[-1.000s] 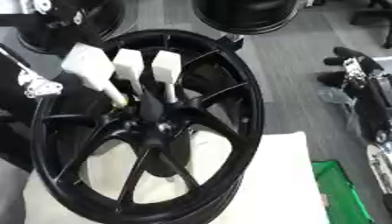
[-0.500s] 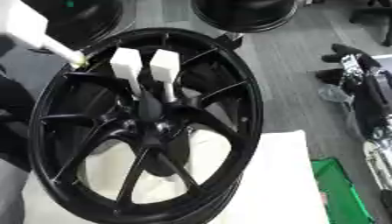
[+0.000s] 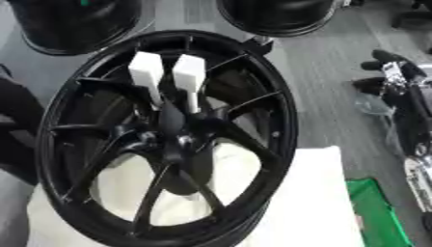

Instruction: Pull the pin out of the wheel hub.

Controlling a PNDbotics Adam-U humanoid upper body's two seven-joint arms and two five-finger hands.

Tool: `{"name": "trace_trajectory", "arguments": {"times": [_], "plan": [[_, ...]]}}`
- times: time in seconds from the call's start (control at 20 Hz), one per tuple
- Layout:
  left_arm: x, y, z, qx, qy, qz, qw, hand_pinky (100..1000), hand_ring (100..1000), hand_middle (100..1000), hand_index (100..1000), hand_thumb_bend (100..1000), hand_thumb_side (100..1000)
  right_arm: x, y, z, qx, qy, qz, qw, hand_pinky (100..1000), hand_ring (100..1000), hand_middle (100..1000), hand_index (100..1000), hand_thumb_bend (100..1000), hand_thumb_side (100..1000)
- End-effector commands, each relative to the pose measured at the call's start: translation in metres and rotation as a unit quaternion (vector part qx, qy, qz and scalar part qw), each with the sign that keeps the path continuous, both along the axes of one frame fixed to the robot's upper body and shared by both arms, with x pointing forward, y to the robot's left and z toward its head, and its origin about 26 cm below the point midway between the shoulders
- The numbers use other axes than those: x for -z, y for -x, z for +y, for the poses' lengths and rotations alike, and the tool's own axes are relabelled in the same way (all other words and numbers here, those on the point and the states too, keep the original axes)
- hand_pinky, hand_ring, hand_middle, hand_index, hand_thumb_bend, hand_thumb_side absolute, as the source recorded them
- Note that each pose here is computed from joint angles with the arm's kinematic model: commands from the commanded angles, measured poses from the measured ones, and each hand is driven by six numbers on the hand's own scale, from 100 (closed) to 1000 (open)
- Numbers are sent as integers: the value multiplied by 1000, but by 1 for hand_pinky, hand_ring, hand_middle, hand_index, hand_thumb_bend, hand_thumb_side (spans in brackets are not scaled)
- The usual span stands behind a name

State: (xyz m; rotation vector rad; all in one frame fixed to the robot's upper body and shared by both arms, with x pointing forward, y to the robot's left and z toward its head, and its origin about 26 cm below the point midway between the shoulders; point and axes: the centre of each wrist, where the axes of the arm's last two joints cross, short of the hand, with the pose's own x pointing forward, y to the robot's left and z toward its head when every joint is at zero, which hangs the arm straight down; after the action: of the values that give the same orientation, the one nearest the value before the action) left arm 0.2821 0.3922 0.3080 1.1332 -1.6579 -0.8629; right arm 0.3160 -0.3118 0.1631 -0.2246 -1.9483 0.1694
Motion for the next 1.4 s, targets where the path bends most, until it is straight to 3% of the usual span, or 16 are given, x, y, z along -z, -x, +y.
{"name": "trace_trajectory", "arguments": {"times": [0.05,0.45,0.5,0.6,0.7,1.2,1.4], "plan": [[0,-2,17,-43,2,-7,999,443,470,486,530,122,100,-10,2,-5,6,10,-13,1000,764,655,739,854,100,773],[43,-17,46,-80,58,74,992,515,532,554,631,113,100,-12,1,-3,0,5,-16,1000,765,654,739,854,100,771],[47,-19,48,-80,63,84,991,524,541,563,649,120,150,-12,0,-3,0,5,-16,1000,765,654,739,854,100,771],[52,-21,50,-79,70,96,990,575,604,626,719,141,332,-12,0,-3,0,4,-17,1000,764,654,738,854,100,771],[55,-22,51,-75,73,102,989,631,674,701,770,160,403,-12,0,-2,-1,4,-17,1000,764,654,739,854,100,771],[56,-22,50,-71,77,96,990,648,697,730,785,154,404,-12,0,-2,-1,5,-16,1000,764,654,739,854,100,772],[56,-22,49,-68,75,97,990,665,716,755,798,211,427,-12,0,-2,-1,5,-16,1000,764,654,739,854,100,772]]}}
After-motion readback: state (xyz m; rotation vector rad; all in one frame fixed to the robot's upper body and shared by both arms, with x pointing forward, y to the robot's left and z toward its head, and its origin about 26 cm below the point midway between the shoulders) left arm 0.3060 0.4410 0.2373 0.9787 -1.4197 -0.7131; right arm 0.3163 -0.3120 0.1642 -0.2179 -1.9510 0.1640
